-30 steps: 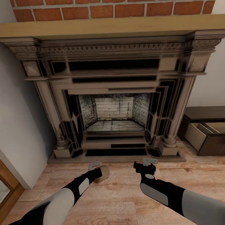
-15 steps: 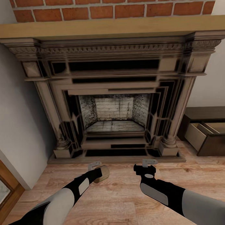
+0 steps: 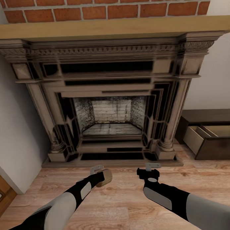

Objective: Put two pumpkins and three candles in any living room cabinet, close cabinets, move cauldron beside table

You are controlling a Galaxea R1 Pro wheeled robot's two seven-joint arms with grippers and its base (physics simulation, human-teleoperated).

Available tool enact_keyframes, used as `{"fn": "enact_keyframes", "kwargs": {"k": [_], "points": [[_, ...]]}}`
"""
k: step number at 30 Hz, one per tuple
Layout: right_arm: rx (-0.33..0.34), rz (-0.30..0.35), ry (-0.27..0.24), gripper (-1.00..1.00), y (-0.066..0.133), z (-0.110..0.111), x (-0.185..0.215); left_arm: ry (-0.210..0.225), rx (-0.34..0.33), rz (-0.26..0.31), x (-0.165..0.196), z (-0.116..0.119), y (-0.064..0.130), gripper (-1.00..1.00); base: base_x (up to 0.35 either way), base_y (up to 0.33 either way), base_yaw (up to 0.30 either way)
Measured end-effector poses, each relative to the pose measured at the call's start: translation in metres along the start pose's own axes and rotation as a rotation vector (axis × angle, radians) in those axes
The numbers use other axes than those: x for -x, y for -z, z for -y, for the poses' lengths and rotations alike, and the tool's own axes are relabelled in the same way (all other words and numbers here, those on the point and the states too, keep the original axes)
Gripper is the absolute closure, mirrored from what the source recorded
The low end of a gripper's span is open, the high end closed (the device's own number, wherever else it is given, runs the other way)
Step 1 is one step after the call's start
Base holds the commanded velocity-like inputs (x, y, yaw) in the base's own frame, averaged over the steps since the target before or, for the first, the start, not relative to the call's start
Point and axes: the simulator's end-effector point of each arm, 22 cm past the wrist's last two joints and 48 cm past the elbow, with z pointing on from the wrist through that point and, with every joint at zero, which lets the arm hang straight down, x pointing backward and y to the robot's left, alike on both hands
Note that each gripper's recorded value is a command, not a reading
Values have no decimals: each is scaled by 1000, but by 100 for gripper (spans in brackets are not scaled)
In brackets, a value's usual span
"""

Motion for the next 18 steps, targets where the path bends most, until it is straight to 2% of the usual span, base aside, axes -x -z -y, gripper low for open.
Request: {"fn": "enact_keyframes", "kwargs": {"k": [7,18], "points": [[1,-1,1,-100,0,-1,-1,0,0,0,0,0,0,100,-46,-297,0],[0,-2,2,-100,0,0,-1,-1,1,-1,0,0,0,100,-206,-266,0]]}}
